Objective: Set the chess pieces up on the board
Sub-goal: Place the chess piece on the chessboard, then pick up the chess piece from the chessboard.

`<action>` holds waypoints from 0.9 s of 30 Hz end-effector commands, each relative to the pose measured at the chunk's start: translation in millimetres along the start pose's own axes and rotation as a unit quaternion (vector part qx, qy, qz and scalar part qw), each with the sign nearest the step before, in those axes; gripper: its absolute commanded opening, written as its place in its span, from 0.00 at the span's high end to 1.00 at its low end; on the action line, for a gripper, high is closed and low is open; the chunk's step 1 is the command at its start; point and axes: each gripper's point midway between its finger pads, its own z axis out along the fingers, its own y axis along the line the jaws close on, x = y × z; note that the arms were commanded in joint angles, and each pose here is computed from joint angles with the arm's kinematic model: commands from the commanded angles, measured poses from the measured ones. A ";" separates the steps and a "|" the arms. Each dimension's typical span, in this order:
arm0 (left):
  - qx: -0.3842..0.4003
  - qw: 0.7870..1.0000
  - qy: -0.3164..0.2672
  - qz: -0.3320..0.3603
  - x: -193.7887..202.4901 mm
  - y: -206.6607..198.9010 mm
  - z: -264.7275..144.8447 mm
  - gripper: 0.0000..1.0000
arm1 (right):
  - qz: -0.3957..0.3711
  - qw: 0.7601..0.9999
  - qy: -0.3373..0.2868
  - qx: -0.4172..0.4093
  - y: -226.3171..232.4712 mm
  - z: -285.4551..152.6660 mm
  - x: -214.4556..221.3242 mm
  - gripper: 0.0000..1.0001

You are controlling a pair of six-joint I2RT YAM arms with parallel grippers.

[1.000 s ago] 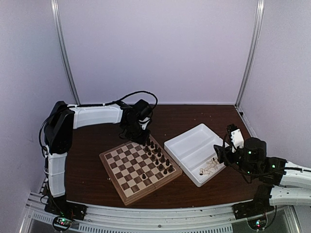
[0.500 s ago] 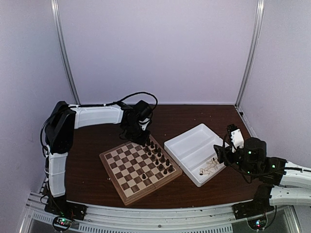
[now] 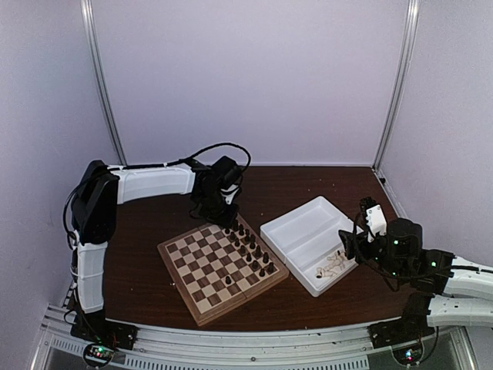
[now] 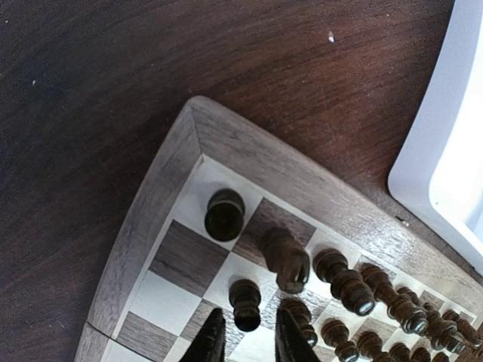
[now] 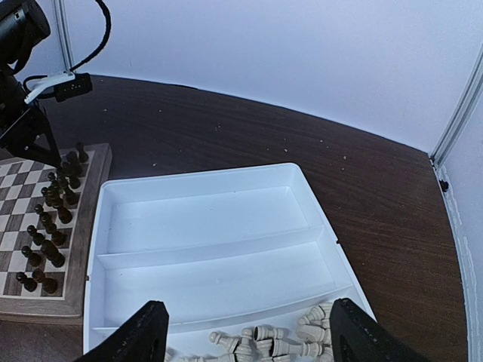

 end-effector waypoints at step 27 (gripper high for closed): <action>0.062 0.998 0.019 0.027 126.0 -94.9 -87.7 0.67 | 0.002 1.000 -0.002 0.004 -0.5 2.5 0.2 0.23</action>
